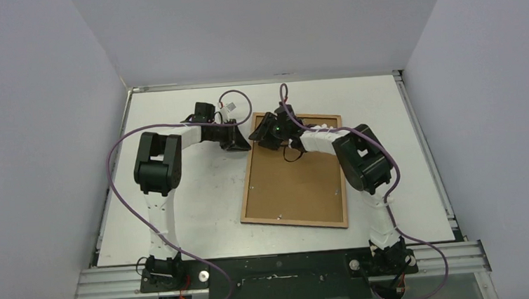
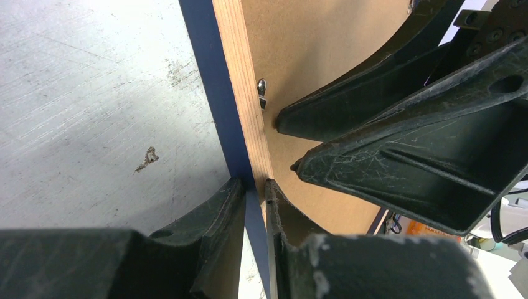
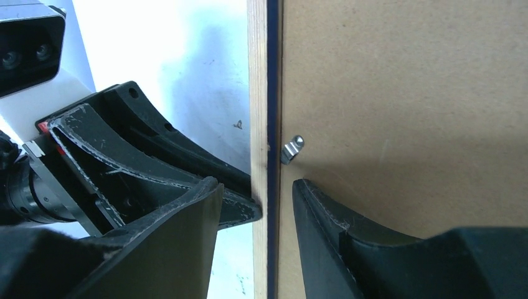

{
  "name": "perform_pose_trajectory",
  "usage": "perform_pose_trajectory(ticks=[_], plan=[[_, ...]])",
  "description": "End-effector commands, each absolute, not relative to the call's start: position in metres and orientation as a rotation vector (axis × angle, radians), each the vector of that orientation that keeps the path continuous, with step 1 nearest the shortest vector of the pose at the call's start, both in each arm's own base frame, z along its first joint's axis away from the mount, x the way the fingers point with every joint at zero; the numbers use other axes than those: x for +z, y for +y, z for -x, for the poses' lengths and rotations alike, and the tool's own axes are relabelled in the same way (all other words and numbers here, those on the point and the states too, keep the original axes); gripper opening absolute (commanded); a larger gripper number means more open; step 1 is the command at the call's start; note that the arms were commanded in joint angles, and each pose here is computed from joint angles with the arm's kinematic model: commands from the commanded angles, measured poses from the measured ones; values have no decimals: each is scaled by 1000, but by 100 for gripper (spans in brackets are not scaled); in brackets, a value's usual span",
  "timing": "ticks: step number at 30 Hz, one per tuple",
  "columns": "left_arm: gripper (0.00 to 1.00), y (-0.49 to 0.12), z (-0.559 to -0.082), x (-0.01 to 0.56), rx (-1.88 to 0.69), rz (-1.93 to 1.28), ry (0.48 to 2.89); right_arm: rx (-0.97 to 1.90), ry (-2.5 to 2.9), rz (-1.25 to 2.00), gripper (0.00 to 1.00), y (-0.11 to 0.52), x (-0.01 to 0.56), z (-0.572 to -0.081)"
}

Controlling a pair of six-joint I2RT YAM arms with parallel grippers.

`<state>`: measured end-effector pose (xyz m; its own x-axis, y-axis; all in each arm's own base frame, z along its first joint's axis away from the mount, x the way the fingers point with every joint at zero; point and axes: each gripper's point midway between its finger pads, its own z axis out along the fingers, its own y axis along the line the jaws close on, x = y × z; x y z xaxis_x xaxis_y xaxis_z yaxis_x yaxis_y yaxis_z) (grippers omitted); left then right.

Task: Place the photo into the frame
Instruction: Install the photo frame at the center of the board.

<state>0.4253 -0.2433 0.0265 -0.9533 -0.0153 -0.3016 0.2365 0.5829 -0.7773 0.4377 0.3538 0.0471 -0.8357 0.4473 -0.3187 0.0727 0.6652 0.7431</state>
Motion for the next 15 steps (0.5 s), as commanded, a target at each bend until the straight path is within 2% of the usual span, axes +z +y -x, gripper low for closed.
perform_pose_trajectory(ticks=[1,15], plan=[[16,-241,-419,17,-1298,-201,2567,1079,2369,-402,47,368,52,-445],[16,-242,-417,16,-1307,-206,2565,1054,2347,-416,46,375,49,-454]])
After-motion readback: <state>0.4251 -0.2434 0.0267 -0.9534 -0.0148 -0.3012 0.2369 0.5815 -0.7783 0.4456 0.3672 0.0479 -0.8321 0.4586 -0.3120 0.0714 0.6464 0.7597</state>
